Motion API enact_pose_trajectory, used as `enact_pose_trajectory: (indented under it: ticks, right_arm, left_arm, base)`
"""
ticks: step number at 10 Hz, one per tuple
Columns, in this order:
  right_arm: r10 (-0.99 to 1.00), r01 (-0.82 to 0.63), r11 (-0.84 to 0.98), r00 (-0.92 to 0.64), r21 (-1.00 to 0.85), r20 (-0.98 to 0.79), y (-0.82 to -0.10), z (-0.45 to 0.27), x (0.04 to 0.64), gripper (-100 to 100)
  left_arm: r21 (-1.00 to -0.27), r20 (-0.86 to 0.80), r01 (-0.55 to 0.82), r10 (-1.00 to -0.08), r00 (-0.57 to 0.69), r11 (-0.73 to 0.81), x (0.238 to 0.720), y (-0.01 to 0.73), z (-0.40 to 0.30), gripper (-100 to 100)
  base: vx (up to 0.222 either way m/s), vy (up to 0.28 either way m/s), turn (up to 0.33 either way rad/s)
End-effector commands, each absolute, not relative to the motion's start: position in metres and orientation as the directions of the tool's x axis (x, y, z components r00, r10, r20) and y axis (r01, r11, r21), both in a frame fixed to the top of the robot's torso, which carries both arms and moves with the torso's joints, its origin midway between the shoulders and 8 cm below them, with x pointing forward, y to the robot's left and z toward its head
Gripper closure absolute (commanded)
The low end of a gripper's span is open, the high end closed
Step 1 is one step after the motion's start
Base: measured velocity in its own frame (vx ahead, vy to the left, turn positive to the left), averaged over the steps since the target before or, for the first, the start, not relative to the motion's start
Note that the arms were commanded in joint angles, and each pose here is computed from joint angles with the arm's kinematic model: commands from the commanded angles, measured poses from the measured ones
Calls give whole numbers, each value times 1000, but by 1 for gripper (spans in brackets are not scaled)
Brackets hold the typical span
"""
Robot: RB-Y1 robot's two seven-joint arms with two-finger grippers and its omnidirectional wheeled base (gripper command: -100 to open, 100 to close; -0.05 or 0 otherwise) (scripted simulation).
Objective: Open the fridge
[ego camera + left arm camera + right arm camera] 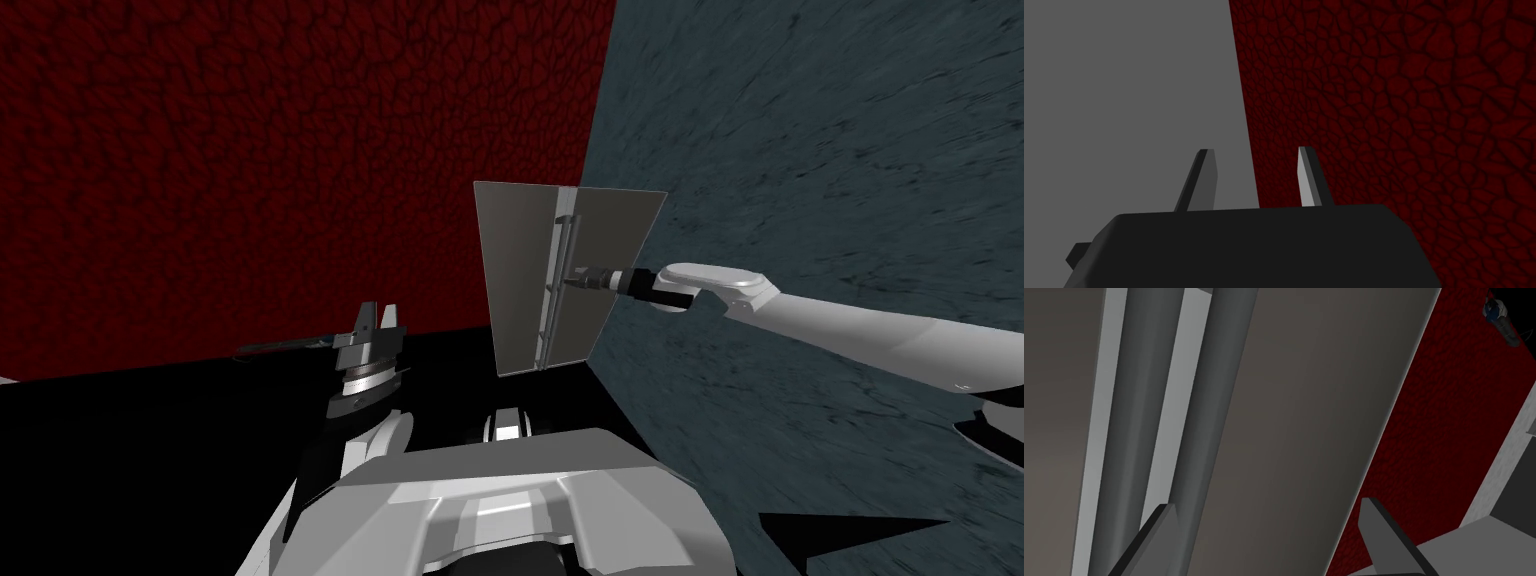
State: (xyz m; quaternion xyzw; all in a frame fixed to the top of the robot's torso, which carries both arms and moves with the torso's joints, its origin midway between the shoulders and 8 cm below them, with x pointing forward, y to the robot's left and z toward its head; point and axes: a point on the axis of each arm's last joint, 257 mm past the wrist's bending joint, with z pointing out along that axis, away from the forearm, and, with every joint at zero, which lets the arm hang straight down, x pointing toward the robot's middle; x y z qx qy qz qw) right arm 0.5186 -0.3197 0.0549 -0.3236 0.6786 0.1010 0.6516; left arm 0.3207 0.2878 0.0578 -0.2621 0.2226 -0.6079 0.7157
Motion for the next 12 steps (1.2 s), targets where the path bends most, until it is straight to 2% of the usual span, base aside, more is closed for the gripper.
enact_pose_trajectory:
  ticks: [1, 4, 7, 11, 12]
  right_arm:
    - [-394, -538, 751, 100, -383, -914, -330, 81, 522, -100]
    - [-534, -463, 698, 171, -545, -828, -347, 132, 526, -100]
    - [-536, -462, 697, 171, -548, -827, -347, 133, 526, -100]
    - [-673, -359, 612, 230, -705, -702, -362, 194, 522, -100]
    - [-674, -365, 614, 219, -700, -705, -365, 188, 522, -100]
  left_arm:
    - [-646, 0, 753, -987, 162, 124, 321, 288, 58, 0]
    - [-646, 0, 753, -987, 162, 124, 321, 288, 58, 0]
    - [-646, 0, 754, -987, 162, 124, 321, 288, 58, 0]
    - [-646, 0, 753, -987, 162, 124, 321, 288, 58, 0]
    - [-646, 0, 753, -987, 162, 124, 321, 288, 58, 0]
  base:
    - [81, 68, -25]
    - [103, 79, -58]
    - [30, 26, -3]
    - [70, 53, -58]
    - [67, 76, -52]
